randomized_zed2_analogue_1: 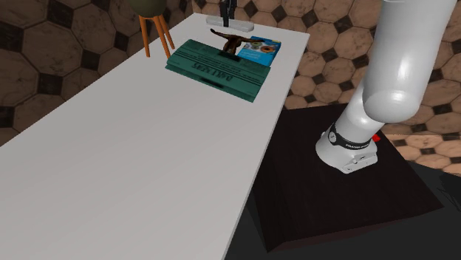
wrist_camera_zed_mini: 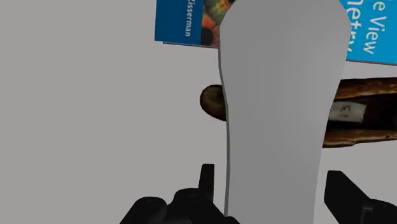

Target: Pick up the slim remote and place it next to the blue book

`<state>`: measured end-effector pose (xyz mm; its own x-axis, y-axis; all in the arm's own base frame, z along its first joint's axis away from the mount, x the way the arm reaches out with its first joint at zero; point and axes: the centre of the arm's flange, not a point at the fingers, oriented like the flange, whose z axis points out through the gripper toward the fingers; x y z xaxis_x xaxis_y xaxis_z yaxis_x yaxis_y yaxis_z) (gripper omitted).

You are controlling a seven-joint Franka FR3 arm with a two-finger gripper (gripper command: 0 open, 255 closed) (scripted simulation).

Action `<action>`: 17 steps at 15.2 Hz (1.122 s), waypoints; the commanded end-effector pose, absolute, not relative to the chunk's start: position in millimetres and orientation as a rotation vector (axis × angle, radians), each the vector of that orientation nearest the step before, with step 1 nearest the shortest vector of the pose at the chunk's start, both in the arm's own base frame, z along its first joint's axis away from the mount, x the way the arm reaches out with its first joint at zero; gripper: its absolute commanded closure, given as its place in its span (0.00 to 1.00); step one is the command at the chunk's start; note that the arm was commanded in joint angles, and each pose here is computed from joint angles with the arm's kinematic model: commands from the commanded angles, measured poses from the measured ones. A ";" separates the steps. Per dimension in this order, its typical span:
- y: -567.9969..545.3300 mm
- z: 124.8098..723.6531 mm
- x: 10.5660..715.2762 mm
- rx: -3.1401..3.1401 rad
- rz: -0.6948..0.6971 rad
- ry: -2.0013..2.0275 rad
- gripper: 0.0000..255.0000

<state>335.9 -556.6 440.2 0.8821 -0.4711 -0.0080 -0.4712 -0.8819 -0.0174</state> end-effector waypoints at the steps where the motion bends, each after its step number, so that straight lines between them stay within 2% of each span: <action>1: -579.4 439.7 321.7 -3.030 0.006 0.756 1.00; 8: -662.1 440.0 277.7 -3.030 0.006 0.756 1.00; 17: -662.0 392.4 277.7 -3.030 0.006 0.756 1.00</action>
<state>276.9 -661.1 397.0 0.8829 -0.4695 -0.0090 -0.4696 -0.8827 -0.0180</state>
